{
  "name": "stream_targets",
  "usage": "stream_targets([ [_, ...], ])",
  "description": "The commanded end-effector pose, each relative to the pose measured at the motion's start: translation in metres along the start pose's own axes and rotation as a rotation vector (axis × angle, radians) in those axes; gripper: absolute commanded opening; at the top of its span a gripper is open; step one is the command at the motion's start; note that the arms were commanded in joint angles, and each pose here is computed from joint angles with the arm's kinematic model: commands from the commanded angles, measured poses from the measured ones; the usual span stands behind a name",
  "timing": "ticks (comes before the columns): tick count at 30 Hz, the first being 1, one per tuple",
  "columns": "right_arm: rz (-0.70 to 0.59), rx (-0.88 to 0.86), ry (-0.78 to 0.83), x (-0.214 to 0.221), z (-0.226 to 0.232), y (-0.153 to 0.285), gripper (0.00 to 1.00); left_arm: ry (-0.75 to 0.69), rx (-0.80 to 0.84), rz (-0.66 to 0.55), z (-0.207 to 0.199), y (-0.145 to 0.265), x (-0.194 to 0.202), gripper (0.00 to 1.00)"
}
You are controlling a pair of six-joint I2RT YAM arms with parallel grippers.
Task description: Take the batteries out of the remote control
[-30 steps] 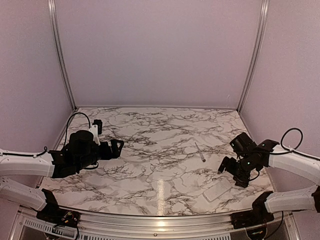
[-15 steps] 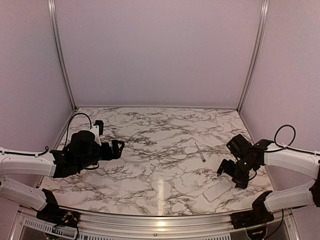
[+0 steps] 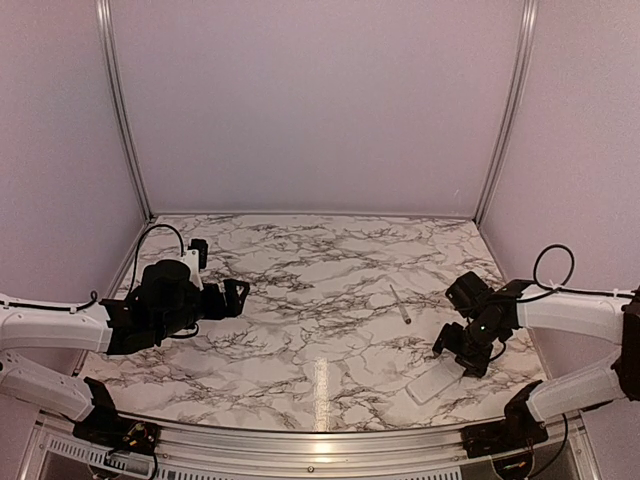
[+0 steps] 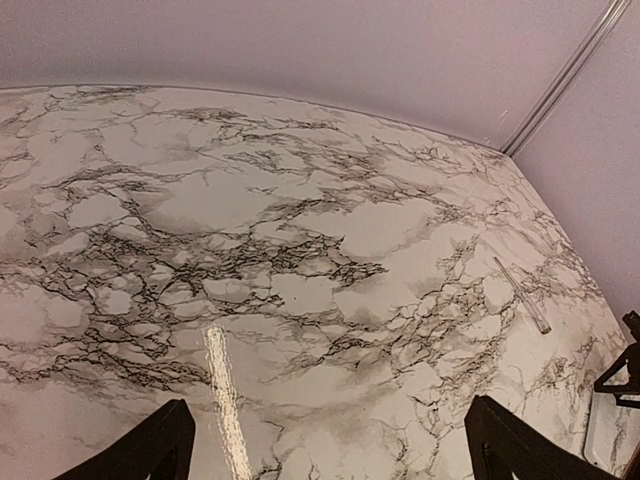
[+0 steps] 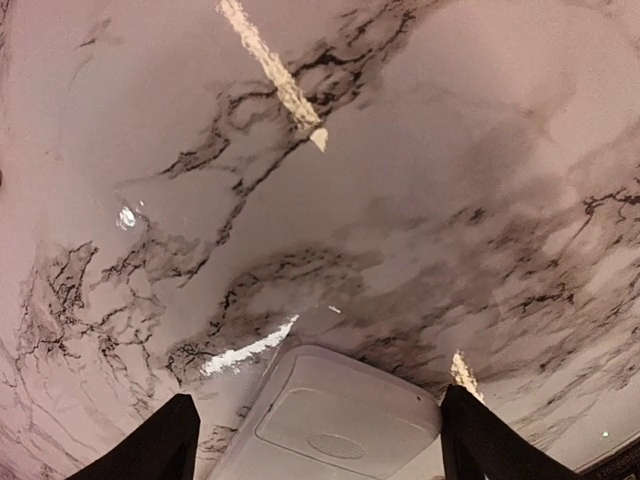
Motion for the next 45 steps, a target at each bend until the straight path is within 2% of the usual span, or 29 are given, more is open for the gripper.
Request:
stream_targets([
  [1, -0.014, 0.029, -0.012, 0.000, -0.002, -0.005, 0.80, -0.007, -0.003, -0.031, -0.003, 0.001, -0.010, 0.99],
  [7, -0.002, 0.042, -0.010, 0.002, -0.005, -0.010, 0.76, -0.007, -0.013, -0.034, -0.002, 0.003, -0.012, 0.99],
  [11, 0.010, 0.045, 0.006, 0.003, -0.005, -0.016, 0.63, -0.007, -0.013, -0.033, -0.002, 0.002, -0.011, 0.99],
  [19, 0.003, 0.082, 0.044, 0.000, -0.001, -0.022, 0.59, -0.009, -0.018, -0.034, -0.001, 0.003, -0.012, 0.99],
  [24, -0.002, 0.074, 0.057, -0.001, 0.005, -0.021, 0.49, -0.008, -0.015, -0.032, -0.002, 0.002, -0.011, 0.99],
  [26, -0.005, 0.053, 0.057, -0.002, 0.009, -0.019, 0.39, -0.009, -0.012, -0.028, -0.002, 0.001, -0.010, 0.99],
  [36, -0.021, -0.089, 0.034, -0.006, 0.035, -0.010, 0.16, -0.006, 0.012, -0.024, -0.005, -0.002, -0.009, 0.99],
  [40, -0.012, -0.116, 0.036, -0.006, 0.046, -0.010, 0.02, -0.005, 0.019, -0.025, -0.006, -0.001, -0.010, 0.99],
  [45, 0.016, -0.162, 0.029, -0.004, 0.057, -0.010, 0.00, -0.002, 0.045, -0.026, -0.009, -0.001, -0.010, 0.99],
])
Point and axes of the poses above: each gripper's point midway between its finger pads, its own y axis back along the fingers, its own z axis along the line the jaws close on, x = y × z, the point moved 6 cm from there along y, back along the fingers, and after that the axes turned 13 degrees about -y, right-handed, at the moved point
